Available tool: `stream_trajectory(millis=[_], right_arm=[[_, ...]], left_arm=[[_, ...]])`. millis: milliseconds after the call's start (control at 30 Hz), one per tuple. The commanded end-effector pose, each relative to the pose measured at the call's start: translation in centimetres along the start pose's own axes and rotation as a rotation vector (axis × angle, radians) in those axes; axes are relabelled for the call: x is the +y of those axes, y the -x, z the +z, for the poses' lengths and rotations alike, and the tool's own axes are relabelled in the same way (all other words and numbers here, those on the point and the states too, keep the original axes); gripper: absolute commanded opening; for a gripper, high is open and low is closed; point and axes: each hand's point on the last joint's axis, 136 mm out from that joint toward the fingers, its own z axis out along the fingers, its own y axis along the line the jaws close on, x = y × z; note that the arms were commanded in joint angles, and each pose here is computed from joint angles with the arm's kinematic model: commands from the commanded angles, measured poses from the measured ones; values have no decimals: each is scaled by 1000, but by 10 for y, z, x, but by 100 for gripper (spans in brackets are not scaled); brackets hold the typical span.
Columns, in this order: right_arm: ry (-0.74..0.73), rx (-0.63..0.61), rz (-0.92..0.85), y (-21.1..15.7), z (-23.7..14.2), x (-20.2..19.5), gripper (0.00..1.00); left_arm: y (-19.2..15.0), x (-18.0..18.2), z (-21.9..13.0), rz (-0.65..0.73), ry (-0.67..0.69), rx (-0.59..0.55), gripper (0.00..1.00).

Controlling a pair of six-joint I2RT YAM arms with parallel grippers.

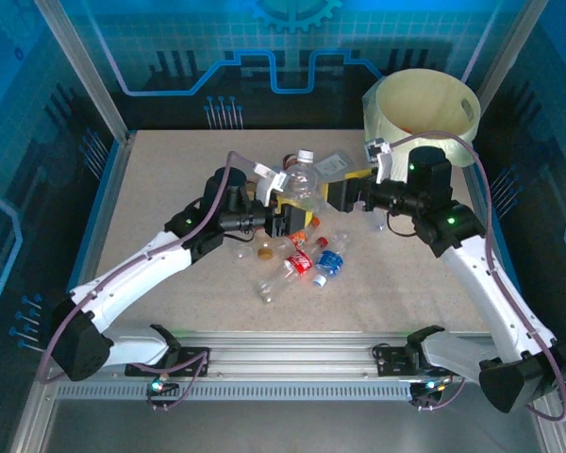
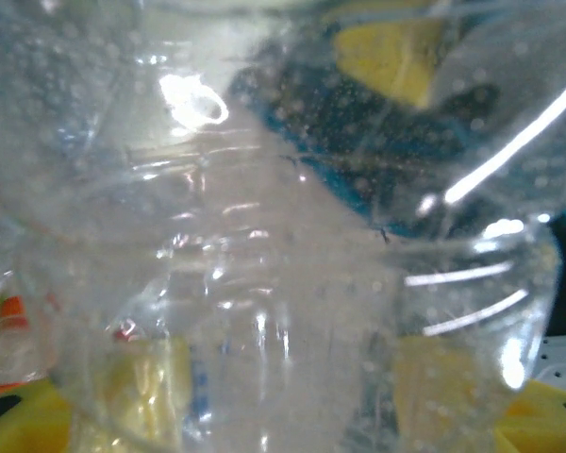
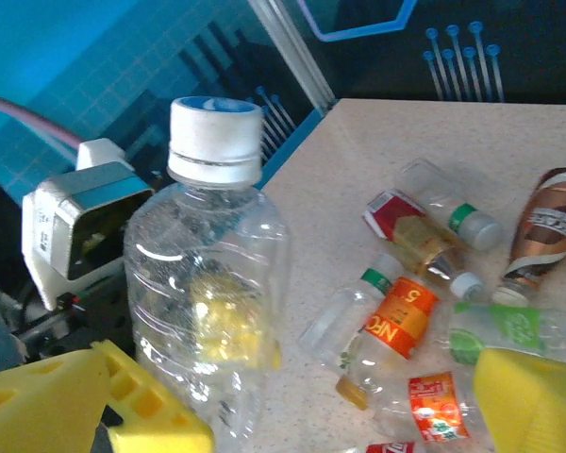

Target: Put the plastic bottles in the bin

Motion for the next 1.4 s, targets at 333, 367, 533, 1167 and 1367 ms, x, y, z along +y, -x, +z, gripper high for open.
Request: stream_trajectory(millis=[333,367,533,1167,1367], right_arm=[[215,118,-38,-5,32,47,95],[218,122,-37,-6,33,47,91],[221,135,-28,-10,33,46,78],[-38,59,-11,5,32,5,50],[-301,18,-30,18,14,-37,46]], left_arm=[[18,-50,7,79,-219,-46,46],[19,-51,7,80,-220,-54,46],[18,-50,6,79,-221,-62,46],[14,-5,11,16,18,-73,83],[21,25,-15,11,220,-190,99]])
